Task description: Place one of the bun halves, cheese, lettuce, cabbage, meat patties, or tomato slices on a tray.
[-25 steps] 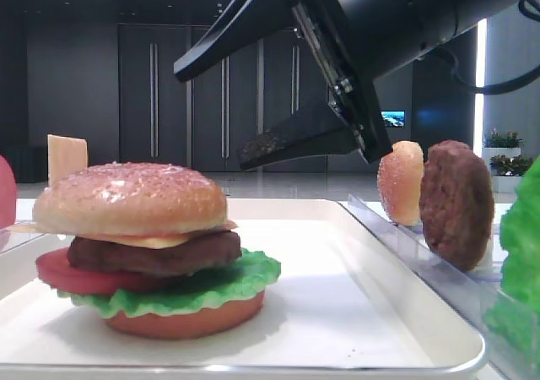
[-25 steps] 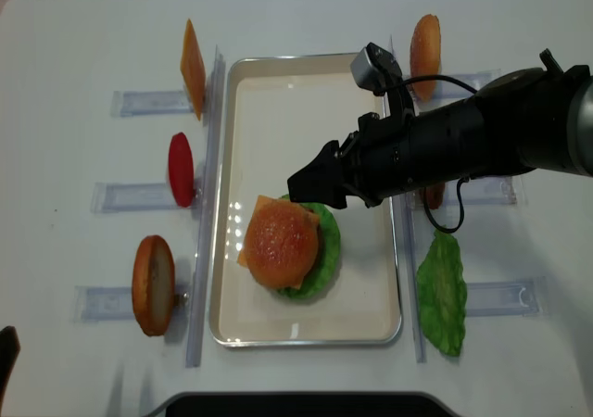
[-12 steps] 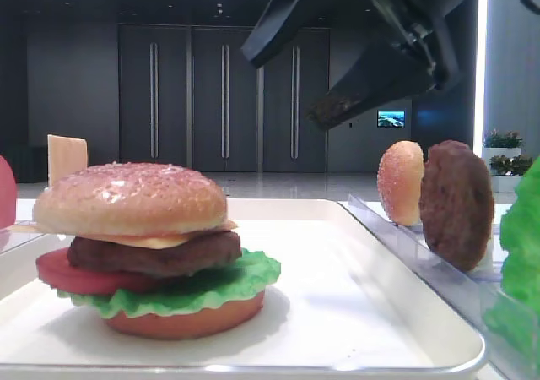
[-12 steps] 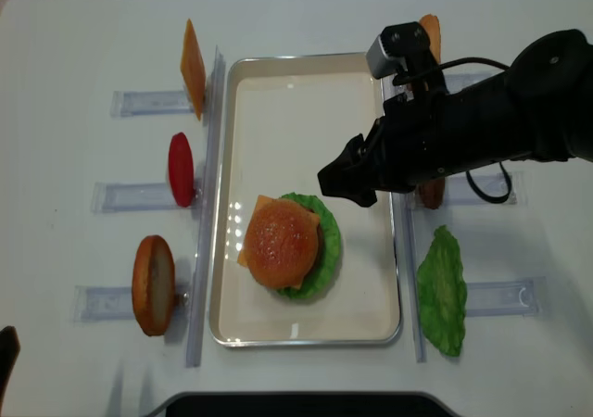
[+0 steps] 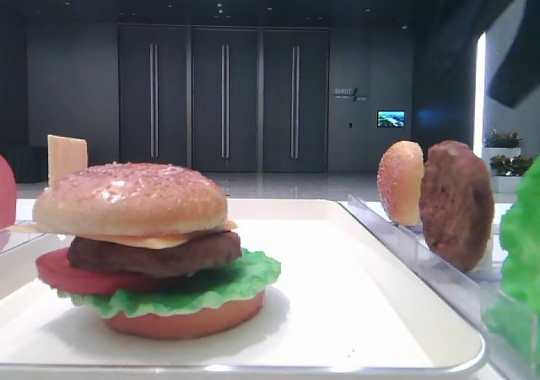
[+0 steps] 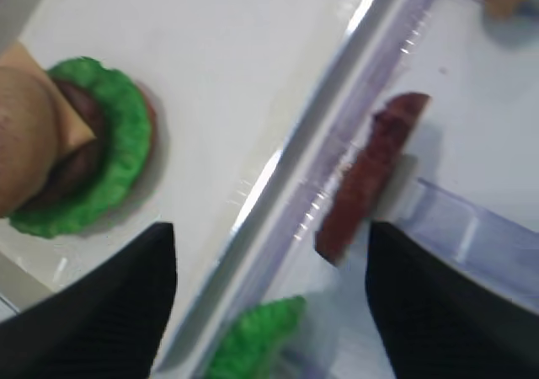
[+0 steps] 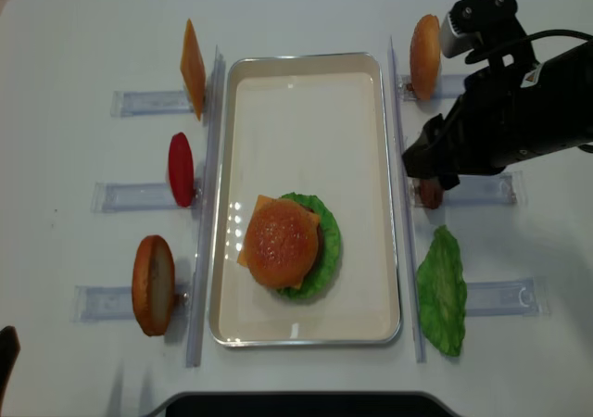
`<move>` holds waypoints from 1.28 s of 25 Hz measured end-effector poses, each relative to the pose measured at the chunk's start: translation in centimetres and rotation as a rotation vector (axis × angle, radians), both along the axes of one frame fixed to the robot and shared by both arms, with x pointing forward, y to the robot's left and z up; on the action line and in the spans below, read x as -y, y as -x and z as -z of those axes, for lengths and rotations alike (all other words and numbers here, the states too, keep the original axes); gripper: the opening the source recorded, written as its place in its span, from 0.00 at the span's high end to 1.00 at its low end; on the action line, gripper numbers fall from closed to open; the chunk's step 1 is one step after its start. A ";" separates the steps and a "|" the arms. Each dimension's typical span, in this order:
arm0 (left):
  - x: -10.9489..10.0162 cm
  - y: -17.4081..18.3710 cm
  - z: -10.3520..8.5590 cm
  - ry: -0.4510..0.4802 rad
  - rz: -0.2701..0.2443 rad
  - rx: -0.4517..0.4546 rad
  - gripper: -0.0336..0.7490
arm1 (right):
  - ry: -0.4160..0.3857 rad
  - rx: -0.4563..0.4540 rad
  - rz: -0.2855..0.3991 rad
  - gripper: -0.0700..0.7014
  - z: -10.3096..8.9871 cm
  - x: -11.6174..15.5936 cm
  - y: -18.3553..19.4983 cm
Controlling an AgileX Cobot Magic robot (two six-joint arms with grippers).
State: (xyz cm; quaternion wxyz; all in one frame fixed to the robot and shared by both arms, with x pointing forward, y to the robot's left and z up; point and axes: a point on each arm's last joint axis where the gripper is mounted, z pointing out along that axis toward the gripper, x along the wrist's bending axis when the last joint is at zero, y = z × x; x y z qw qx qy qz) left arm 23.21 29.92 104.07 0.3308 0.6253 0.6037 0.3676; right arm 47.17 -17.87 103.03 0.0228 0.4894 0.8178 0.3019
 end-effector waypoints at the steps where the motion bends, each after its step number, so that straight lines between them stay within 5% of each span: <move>1: 0.0 0.0 0.0 0.000 0.000 0.000 0.54 | 0.028 -0.014 0.015 0.32 0.0 0.6 0.1; 7: 0.0 0.0 0.0 0.000 0.000 0.000 0.54 | 0.164 -0.083 0.116 0.32 -0.4 4.0 0.8; 19: 0.0 0.0 0.0 0.000 0.000 0.000 0.54 | 0.228 -0.020 0.328 0.35 -3.9 9.3 3.5; 32: 0.0 0.0 0.0 0.000 0.000 0.001 0.54 | 0.179 0.214 0.469 0.42 -8.6 10.9 10.7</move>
